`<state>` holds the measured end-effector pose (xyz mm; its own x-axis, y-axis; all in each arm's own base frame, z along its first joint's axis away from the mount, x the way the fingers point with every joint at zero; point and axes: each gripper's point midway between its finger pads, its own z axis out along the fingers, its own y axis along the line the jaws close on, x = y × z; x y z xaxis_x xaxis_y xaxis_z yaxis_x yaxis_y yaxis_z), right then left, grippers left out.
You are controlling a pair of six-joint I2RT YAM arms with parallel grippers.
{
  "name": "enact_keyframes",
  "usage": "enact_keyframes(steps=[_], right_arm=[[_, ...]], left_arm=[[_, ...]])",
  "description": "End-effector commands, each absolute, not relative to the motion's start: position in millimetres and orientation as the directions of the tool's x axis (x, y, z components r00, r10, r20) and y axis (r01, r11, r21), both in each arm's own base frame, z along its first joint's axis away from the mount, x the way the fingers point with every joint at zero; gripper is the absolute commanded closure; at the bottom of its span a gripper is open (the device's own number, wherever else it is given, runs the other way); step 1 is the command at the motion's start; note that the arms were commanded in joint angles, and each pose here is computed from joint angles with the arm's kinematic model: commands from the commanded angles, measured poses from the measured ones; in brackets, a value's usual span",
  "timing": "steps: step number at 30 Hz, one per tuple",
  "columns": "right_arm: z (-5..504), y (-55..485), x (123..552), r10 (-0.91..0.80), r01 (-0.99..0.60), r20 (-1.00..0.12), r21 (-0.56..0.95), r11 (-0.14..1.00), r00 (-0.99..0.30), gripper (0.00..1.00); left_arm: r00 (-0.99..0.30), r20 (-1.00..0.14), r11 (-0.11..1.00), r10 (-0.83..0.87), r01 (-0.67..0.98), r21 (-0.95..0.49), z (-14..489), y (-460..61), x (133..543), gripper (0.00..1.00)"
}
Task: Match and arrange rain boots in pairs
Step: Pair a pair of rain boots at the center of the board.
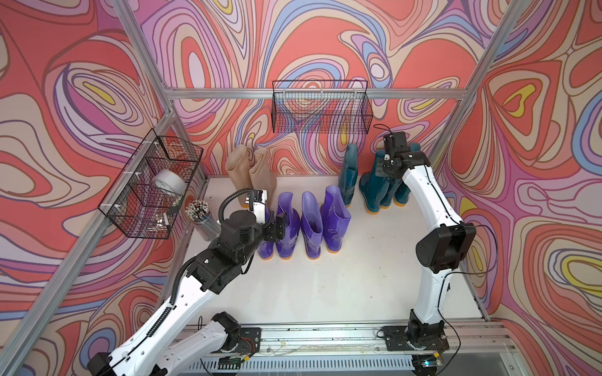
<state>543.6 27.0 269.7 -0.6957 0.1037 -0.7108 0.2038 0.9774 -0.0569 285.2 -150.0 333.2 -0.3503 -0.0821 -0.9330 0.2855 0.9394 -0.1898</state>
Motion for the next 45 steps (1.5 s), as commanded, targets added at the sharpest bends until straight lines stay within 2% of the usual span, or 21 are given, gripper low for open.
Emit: enact_keyframes(steps=[1, 8, 16, 25, 37, 45], right_arm=[[309.9, 20.9, 564.8, 0.159, 0.249, -0.803, 0.014, 0.968, -0.574, 1.0], [301.2, 30.3, 584.4, 0.27, 0.269, -0.798, 0.141, 0.953, -0.539, 1.0], [322.3, 54.4, 593.7, 0.41, 0.212, -0.78, 0.35, 0.912, -0.473, 1.0], [265.1, 60.0, 590.9, 0.362, 0.214, -0.712, 0.294, 0.932, -0.601, 1.0], [304.2, 53.2, 571.0, 0.317, 0.138, -0.738, 0.295, 0.945, -0.596, 1.0], [292.9, 29.9, 570.4, 0.302, 0.183, -0.73, 0.24, 0.953, -0.614, 1.0]], left_arm=[[-0.324, -0.942, 0.944, -0.088, 0.275, -0.183, 336.7, -146.4, 287.9, 0.15], [-0.324, -0.943, 0.948, -0.079, 0.267, -0.171, 334.7, -145.5, 289.7, 0.15], [-0.318, -0.945, 0.952, -0.072, 0.26, -0.16, 335.1, -143.4, 290.1, 0.15], [-0.312, -0.947, 0.95, -0.073, 0.266, -0.161, 337.6, -143.0, 288.2, 0.15], [-0.31, -0.948, 0.95, -0.078, 0.264, -0.165, 338.3, -142.1, 287.5, 0.15], [-0.316, -0.946, 0.951, -0.077, 0.263, -0.165, 336.5, -142.9, 288.4, 0.15]])
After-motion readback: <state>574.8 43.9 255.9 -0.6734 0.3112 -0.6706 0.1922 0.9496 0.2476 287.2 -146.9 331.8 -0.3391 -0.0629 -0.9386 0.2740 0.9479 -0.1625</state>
